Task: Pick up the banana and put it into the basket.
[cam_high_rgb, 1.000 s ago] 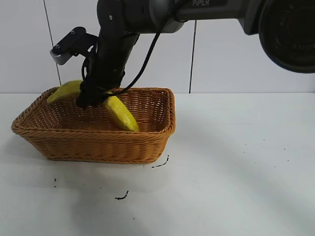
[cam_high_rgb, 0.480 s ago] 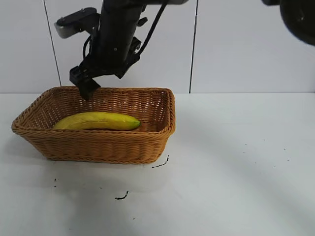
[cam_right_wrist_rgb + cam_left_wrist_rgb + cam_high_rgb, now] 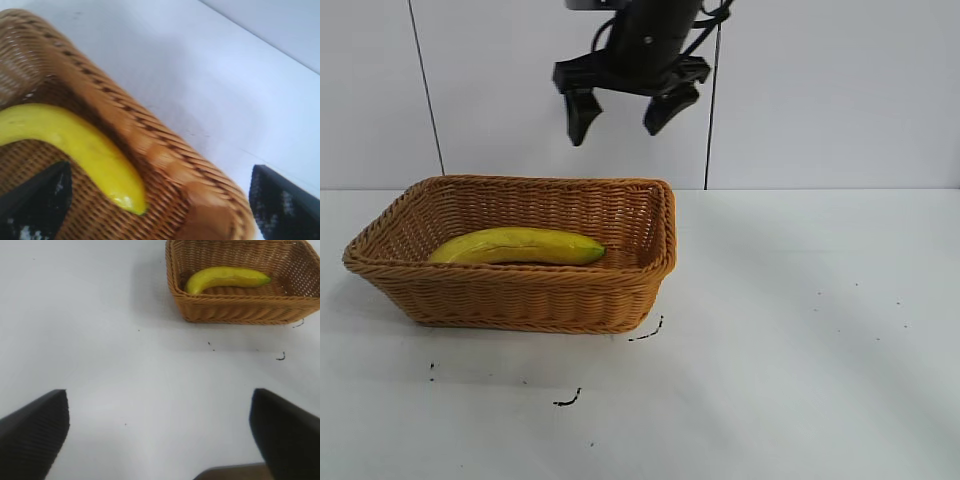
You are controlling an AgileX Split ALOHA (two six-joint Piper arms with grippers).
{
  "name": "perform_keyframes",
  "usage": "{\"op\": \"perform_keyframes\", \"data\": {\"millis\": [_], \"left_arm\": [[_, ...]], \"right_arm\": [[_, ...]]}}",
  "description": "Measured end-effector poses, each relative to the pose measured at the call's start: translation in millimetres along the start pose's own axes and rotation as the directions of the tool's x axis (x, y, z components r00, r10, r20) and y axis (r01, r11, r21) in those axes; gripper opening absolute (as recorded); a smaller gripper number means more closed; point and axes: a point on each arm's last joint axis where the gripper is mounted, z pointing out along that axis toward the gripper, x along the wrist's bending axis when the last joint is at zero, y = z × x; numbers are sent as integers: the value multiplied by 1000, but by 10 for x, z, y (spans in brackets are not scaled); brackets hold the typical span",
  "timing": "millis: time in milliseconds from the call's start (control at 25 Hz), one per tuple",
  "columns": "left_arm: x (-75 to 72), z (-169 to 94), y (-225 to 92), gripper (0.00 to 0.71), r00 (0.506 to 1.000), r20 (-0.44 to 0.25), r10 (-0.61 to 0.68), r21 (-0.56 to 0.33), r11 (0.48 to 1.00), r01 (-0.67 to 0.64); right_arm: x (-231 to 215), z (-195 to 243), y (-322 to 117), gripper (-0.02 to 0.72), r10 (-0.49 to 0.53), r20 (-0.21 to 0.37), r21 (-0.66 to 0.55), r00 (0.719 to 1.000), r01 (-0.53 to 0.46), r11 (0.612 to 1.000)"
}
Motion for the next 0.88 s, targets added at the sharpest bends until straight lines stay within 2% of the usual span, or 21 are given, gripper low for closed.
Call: {"op": "perform_keyframes", "data": {"millis": [240, 480, 640, 880], "left_arm": [[0, 0, 0, 695, 1000, 0, 0, 0, 1000, 0], [0, 0, 0, 695, 1000, 0, 0, 0, 1000, 0], [0, 0, 0, 695, 1000, 0, 0, 0, 1000, 0], [0, 0, 0, 695, 1000, 0, 0, 0, 1000, 0]], "right_arm": [[-922, -104, -129, 689, 158, 89, 78, 983, -165, 983], [-1706, -272, -331, 689, 282, 176, 107, 943, -303, 947], [-1984, -347, -427, 689, 328, 205, 107, 922, -354, 929], [-2108, -423, -471, 689, 351, 217, 98, 911, -378, 921]]}}
